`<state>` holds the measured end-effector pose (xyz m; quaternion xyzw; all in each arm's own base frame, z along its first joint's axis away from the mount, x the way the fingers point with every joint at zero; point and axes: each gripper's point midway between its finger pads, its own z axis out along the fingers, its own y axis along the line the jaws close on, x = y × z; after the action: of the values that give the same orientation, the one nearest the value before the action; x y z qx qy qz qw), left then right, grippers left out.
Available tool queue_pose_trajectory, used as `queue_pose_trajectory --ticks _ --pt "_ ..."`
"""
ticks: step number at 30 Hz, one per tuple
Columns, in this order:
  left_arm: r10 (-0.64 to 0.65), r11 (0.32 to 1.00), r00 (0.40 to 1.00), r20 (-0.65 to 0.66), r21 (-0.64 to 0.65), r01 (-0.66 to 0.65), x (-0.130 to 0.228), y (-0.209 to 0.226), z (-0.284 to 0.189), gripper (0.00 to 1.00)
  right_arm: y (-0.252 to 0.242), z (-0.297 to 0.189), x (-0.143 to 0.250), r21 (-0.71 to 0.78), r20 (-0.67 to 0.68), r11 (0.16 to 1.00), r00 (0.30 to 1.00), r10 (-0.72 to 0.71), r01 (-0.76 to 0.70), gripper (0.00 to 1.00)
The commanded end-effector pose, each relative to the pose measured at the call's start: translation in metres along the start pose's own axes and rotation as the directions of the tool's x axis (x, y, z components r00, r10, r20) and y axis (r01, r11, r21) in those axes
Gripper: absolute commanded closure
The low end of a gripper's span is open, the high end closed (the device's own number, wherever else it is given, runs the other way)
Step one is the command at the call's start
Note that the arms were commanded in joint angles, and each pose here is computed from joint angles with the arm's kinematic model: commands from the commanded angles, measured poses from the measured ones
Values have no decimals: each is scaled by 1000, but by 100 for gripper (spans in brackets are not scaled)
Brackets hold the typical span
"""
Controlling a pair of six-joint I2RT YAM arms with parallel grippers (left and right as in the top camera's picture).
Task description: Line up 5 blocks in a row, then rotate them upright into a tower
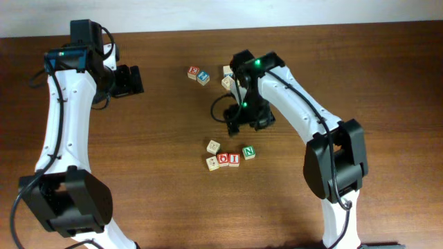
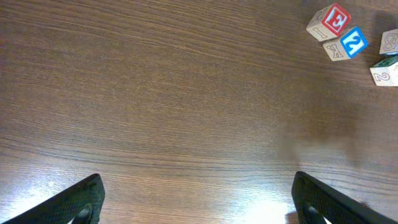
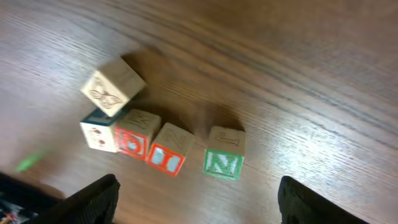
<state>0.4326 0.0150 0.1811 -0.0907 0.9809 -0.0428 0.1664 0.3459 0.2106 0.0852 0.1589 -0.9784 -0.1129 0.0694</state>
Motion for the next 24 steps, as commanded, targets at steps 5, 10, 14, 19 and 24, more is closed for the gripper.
queue_pose_trajectory --ticks 5,10,14,19,24 --pt "27 999 993 -118 42 -22 33 -47 35 59 -28 -20 -30 -7 126 990 982 139 -139 25" --pt "346 932 906 -244 203 -301 91 -136 66 41 -108 -40 -25 -35 138 946 936 324 -323 25" --pt "432 901 827 -360 222 -374 139 -169 84 23 -154 -50 -17 -52 152 909 897 416 -413 25" --pt "393 918 820 -416 125 -376 173 -193 86 20 -162 -52 -15 -47 153 914 901 405 -403 24" --pt "366 925 844 -391 52 -377 184 -193 108 24 -162 -51 -14 -45 150 917 905 399 -397 24"
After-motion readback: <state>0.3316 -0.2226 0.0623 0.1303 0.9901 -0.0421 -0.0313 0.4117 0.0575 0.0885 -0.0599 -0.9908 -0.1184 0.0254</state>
